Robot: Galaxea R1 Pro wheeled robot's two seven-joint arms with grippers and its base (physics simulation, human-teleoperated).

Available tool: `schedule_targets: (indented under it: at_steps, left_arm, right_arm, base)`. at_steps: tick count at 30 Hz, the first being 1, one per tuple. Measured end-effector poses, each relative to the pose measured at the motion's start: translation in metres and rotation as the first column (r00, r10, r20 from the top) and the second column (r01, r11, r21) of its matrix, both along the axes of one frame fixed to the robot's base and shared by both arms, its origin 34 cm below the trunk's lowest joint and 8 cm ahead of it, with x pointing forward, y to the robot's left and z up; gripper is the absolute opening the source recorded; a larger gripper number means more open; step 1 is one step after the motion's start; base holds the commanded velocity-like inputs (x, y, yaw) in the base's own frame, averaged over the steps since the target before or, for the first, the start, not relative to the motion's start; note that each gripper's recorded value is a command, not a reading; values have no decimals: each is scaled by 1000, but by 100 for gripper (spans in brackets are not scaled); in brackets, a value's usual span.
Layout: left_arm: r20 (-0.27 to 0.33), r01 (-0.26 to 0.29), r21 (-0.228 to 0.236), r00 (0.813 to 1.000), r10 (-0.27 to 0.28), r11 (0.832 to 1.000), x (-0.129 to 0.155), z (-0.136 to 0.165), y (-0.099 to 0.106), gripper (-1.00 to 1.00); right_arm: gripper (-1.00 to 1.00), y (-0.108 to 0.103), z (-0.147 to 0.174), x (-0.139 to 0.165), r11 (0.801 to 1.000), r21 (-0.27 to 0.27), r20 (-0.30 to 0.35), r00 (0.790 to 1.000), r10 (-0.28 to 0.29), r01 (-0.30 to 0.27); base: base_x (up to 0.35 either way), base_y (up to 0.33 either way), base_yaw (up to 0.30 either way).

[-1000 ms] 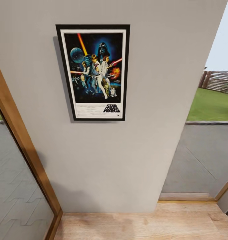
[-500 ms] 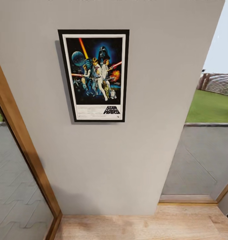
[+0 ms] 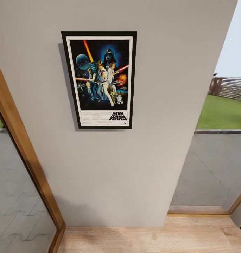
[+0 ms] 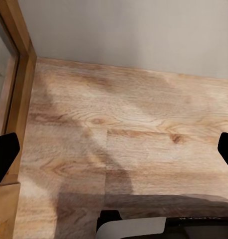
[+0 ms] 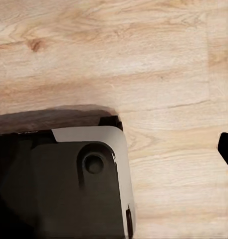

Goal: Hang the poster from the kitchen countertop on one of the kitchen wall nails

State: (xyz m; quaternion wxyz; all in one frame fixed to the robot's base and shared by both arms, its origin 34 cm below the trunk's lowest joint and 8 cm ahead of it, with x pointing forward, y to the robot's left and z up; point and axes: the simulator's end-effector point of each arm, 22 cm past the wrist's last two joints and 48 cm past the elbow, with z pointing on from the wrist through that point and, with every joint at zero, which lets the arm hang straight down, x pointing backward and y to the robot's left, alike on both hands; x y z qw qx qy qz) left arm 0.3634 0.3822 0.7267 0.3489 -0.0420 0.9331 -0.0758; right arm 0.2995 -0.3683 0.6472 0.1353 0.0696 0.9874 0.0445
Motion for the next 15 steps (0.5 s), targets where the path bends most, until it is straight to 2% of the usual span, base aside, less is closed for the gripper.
schedule_targets:
  at_steps: [15]
  left_arm:
    - [1, 0, 2, 1000, 0, 1000, 0, 0, 1, 100]
  right_arm:
    - [100, -2, -1, -5, 1000, -5, -12, 1000, -3, 3]
  base:
    - [0, 0, 0]
